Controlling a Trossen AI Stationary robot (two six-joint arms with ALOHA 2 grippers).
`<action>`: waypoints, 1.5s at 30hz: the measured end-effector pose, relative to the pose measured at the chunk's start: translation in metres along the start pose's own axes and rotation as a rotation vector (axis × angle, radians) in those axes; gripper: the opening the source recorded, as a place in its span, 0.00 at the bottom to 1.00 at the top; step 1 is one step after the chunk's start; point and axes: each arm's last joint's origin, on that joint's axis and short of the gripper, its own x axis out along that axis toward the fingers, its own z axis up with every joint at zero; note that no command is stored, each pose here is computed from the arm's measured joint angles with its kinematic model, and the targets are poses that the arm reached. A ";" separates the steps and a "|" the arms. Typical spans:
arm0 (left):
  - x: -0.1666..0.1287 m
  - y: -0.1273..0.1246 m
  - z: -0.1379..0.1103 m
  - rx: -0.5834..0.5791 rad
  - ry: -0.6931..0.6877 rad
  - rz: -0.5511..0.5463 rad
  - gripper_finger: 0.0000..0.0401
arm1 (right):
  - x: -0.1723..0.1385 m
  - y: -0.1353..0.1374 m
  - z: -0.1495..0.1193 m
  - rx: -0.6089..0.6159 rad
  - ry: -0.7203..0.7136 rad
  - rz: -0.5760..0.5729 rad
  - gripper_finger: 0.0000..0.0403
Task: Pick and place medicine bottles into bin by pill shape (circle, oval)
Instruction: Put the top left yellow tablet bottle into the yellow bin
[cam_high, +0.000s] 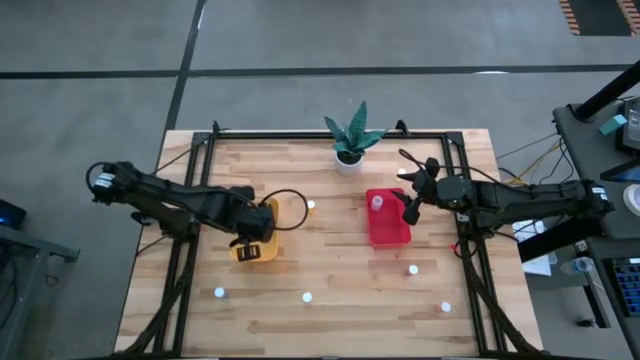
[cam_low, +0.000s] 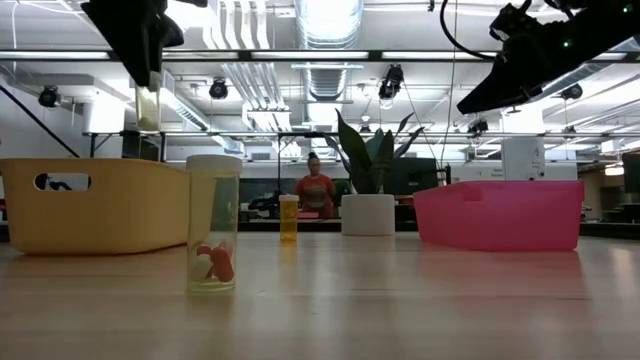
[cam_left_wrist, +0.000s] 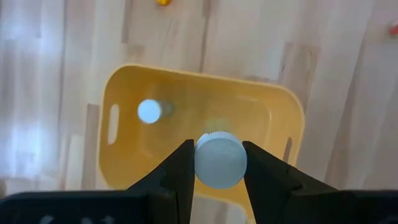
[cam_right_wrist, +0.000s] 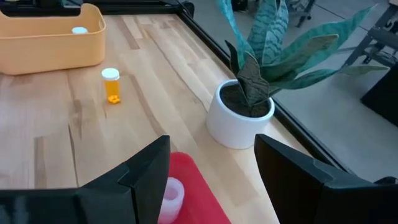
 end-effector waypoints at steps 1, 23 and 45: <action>0.002 -0.001 0.001 0.007 -0.008 -0.006 0.24 | 0.000 0.000 0.000 0.000 0.001 0.000 0.56; 0.056 -0.012 -0.009 0.037 0.001 -0.058 0.24 | 0.001 0.000 -0.003 -0.002 0.005 0.000 0.56; 0.093 -0.015 -0.022 0.037 0.003 -0.058 0.24 | 0.001 0.000 -0.003 -0.003 0.005 0.000 0.56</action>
